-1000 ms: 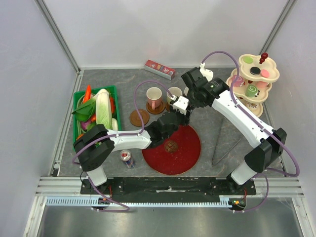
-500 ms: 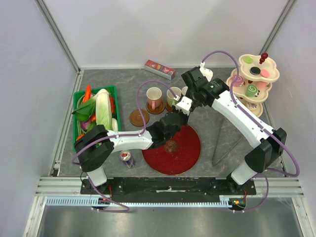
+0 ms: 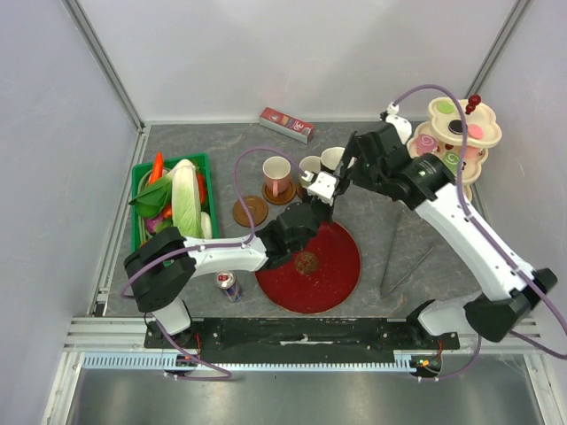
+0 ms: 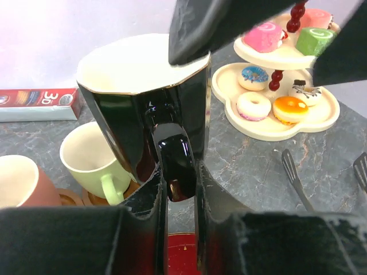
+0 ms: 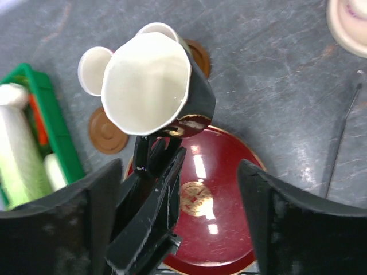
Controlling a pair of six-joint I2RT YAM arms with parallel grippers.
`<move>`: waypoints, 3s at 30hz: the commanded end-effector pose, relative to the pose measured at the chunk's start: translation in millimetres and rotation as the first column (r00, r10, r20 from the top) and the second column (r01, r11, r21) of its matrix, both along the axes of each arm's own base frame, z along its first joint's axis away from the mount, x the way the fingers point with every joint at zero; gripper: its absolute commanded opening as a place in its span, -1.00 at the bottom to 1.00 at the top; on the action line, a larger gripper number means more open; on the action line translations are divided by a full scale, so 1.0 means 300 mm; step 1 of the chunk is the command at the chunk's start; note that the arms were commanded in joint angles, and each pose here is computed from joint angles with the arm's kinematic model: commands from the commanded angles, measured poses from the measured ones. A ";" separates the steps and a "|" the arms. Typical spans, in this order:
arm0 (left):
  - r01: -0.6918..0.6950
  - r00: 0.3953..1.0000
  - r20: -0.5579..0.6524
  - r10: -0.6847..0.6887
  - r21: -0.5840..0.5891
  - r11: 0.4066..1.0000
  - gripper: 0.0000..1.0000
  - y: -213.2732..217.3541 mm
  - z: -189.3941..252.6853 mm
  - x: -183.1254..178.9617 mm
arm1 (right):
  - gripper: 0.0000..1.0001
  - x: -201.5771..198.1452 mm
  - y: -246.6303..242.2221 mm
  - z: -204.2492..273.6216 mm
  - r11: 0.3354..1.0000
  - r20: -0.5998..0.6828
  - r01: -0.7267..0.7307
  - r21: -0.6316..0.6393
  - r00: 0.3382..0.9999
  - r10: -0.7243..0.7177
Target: Serve the afternoon tea
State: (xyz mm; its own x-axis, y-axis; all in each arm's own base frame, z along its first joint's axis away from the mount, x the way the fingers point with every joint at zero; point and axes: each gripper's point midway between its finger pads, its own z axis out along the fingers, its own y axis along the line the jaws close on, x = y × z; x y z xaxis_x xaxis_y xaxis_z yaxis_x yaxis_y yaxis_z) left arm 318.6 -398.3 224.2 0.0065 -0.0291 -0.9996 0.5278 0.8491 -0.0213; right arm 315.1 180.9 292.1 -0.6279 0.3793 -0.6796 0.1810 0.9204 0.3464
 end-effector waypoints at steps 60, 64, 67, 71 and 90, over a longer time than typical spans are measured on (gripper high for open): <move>-0.552 0.834 -0.102 0.543 -0.109 0.827 -0.96 0.763 -0.225 0.138 | 0.96 -0.116 -0.173 0.053 1.000 0.266 0.026 -0.007 0.964 -0.023; -0.552 0.833 -0.123 0.540 -0.117 0.826 -0.96 0.766 -0.251 0.130 | 0.96 -0.116 -0.173 0.043 1.000 0.261 0.025 -0.013 0.965 -0.021; -0.543 0.838 -0.135 0.529 -0.108 0.833 -0.96 0.752 -0.278 0.132 | 0.96 -0.117 -0.174 0.038 1.000 0.259 0.028 -0.012 0.966 -0.024; -0.547 0.834 -0.150 0.532 -0.087 0.833 -0.96 0.745 -0.311 0.136 | 0.96 -0.117 -0.178 0.036 0.999 0.259 0.032 -0.014 0.966 -0.027; -0.570 0.808 -0.204 0.553 -0.031 0.821 -0.40 0.764 -0.387 0.090 | 0.96 -0.126 -0.183 0.028 1.000 0.267 0.030 -0.011 0.963 -0.026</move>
State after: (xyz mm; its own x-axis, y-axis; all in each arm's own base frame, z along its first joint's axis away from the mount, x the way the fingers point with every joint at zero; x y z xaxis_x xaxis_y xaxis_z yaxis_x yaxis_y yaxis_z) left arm 348.5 -169.9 96.9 -0.1684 -0.0890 -0.9817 -0.0253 0.9960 -0.0860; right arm 275.2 129.0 290.2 -0.4590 0.3622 -0.8113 0.1122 0.9295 0.3514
